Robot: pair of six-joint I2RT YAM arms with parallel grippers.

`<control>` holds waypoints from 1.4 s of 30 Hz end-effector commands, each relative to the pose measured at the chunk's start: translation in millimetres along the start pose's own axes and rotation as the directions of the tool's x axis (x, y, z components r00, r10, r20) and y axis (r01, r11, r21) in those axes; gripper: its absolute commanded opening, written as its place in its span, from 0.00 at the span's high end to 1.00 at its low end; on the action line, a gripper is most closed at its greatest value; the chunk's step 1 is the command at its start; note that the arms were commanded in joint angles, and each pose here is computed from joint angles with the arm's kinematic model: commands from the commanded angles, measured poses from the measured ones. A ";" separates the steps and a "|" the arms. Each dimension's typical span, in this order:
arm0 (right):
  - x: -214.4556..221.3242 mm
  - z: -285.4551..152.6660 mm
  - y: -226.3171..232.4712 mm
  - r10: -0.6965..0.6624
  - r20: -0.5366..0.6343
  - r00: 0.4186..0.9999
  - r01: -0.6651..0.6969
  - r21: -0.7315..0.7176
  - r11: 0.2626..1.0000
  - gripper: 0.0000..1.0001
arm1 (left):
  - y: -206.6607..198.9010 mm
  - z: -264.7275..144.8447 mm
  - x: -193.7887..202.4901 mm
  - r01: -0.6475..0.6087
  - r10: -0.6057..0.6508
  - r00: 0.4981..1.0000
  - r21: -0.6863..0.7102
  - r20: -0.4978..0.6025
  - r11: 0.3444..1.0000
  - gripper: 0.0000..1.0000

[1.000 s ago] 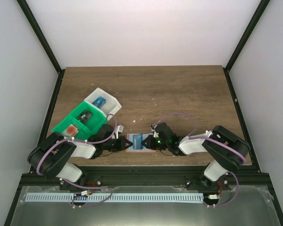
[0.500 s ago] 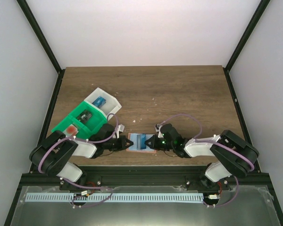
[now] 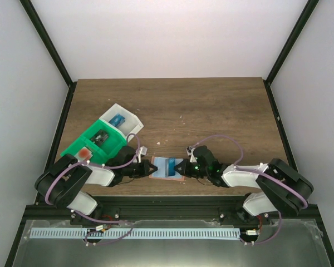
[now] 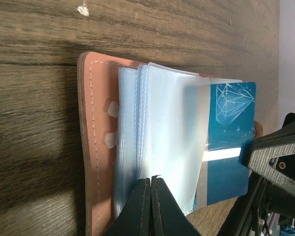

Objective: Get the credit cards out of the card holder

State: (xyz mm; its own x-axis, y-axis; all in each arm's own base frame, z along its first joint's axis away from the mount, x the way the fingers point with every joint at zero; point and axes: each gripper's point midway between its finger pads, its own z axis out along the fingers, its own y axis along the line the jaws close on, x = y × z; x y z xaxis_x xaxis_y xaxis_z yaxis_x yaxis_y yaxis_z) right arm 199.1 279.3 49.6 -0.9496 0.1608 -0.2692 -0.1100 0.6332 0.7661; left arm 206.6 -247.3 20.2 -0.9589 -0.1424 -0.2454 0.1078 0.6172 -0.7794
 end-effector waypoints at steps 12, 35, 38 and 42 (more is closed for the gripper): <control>-13.6 -33.4 -2.1 0.010 0.091 0.996 -0.016 0.068 0.998 0.99 | -13.8 -9.2 -8.5 -0.006 0.007 0.999 -0.018 0.035 1.000 0.85; -40.9 -114.3 69.7 0.702 0.175 0.691 -0.716 0.031 0.697 0.99 | -176.2 -103.2 -14.3 -0.834 0.704 0.535 0.157 0.466 0.530 0.58; -39.5 -113.9 76.8 0.729 0.135 0.671 -0.736 0.002 0.677 0.99 | -176.6 -115.8 0.4 -0.890 0.730 0.441 0.152 0.522 0.430 0.54; -38.8 -114.9 90.0 0.738 0.085 0.670 -0.739 -0.017 0.673 1.00 | -173.7 -116.1 5.3 -0.913 0.760 0.396 0.133 0.515 0.385 0.52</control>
State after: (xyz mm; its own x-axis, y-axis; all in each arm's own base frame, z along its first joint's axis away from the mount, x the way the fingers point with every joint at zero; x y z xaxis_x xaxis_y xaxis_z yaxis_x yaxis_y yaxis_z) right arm 192.2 236.9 172.7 -0.7081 0.6533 0.2679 0.6024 0.3610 0.7119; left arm 161.0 -263.9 217.6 -0.2938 -0.0145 -0.9558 0.9081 0.3080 -0.2838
